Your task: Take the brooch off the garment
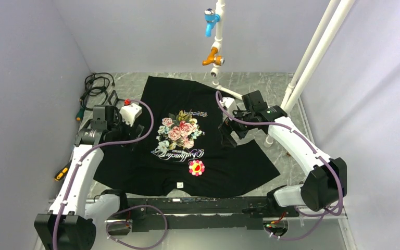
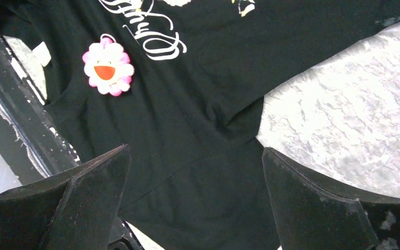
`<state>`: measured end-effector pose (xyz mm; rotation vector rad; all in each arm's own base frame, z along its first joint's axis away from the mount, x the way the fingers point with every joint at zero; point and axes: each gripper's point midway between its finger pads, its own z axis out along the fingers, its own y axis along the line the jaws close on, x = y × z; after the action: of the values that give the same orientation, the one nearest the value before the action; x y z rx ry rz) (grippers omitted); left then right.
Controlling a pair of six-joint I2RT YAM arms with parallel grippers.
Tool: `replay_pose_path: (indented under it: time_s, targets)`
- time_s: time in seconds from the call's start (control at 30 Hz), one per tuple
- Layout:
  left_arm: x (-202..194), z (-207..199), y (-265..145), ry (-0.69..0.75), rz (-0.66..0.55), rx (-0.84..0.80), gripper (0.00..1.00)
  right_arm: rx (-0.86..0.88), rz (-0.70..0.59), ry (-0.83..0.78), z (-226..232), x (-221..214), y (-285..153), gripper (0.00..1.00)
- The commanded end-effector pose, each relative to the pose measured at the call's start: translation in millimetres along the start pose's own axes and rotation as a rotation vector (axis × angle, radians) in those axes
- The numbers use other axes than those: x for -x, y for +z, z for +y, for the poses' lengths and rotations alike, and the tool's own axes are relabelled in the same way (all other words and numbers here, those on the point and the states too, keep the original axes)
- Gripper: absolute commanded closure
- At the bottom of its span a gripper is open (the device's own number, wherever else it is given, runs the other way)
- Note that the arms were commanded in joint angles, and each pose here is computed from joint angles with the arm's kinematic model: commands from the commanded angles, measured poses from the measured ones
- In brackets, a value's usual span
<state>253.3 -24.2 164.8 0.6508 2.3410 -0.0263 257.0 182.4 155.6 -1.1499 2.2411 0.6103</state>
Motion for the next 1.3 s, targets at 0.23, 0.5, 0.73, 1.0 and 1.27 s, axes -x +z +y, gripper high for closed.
replay_pose_path:
  time_s: [0.23,0.5,0.73,1.0,1.27]
  targets:
    - [48,-56,-27,0.441,-0.387,-0.224,0.01,0.194,-0.015,0.062,31,1,11,0.03]
    - [53,-144,-26,0.862,-0.683,-0.387,0.04,0.342,0.050,0.160,44,-1,36,0.31]
    - [34,-213,0,1.142,-0.706,-0.522,0.21,0.400,0.071,0.152,58,0,54,0.47]
    - [28,-268,23,1.275,-0.727,-0.568,0.46,0.531,0.058,0.202,81,16,73,0.76]
    - [4,-286,44,1.327,-0.688,-0.598,0.49,0.529,0.125,0.164,92,5,102,0.83]
